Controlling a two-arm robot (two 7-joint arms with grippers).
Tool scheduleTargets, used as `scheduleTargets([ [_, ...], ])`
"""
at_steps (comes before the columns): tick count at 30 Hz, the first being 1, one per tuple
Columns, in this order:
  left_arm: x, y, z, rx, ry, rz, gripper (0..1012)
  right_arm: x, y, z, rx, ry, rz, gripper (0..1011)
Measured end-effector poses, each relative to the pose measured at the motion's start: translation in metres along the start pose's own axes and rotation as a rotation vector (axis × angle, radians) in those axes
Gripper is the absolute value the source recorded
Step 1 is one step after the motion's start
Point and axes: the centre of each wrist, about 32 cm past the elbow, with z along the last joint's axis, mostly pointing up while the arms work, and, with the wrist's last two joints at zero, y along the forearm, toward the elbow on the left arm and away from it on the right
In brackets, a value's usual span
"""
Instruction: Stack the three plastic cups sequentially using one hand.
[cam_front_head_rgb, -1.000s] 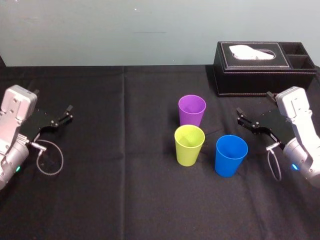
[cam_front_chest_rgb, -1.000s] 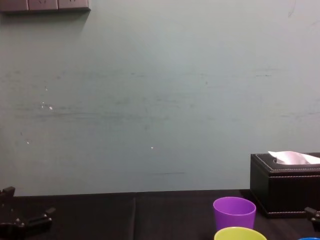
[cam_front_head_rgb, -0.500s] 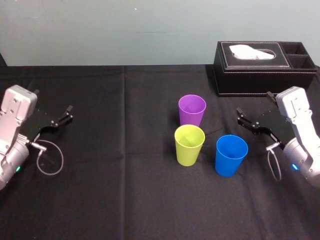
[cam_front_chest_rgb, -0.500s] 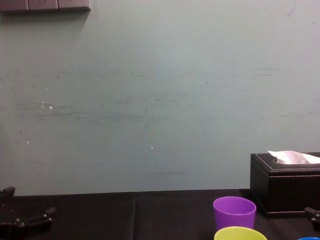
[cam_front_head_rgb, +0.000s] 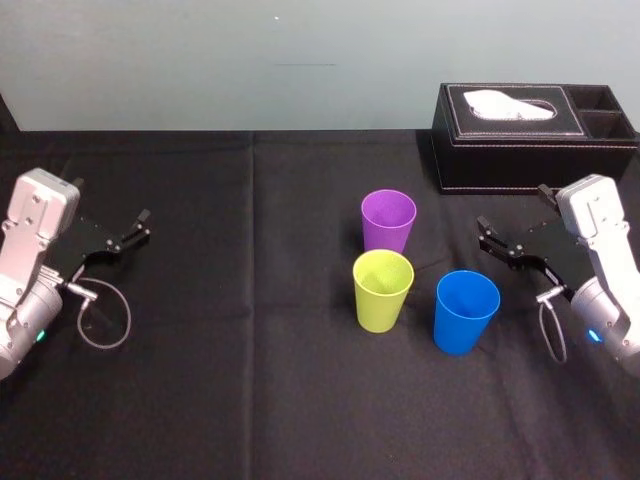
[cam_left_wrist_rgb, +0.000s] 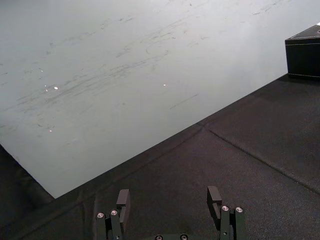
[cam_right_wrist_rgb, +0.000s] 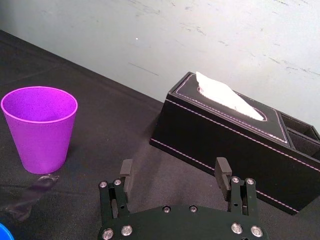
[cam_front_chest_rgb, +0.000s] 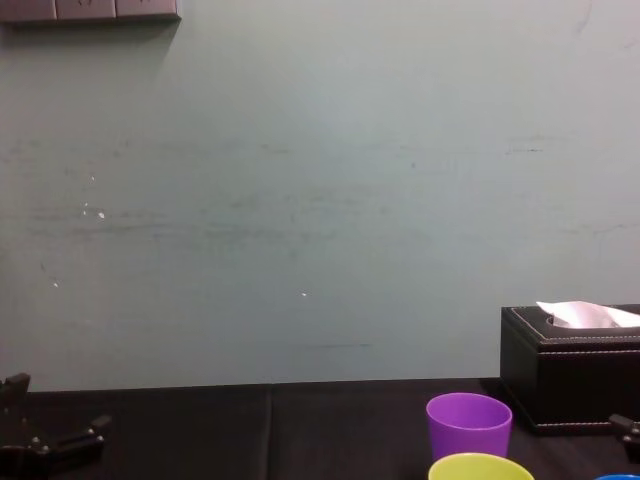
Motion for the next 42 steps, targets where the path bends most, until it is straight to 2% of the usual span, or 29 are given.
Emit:
scheduleTargets([
  [37,0.0,0.0,0.0,0.0,0.0,0.0,1011,-0.0001,0.0001,0.0,0.001,0.0,0.0,1000],
  [42,0.0,0.0,0.0,0.0,0.0,0.0,1011,0.0014,0.0003,0.0017,0.018,0.021,-0.003,1000],
])
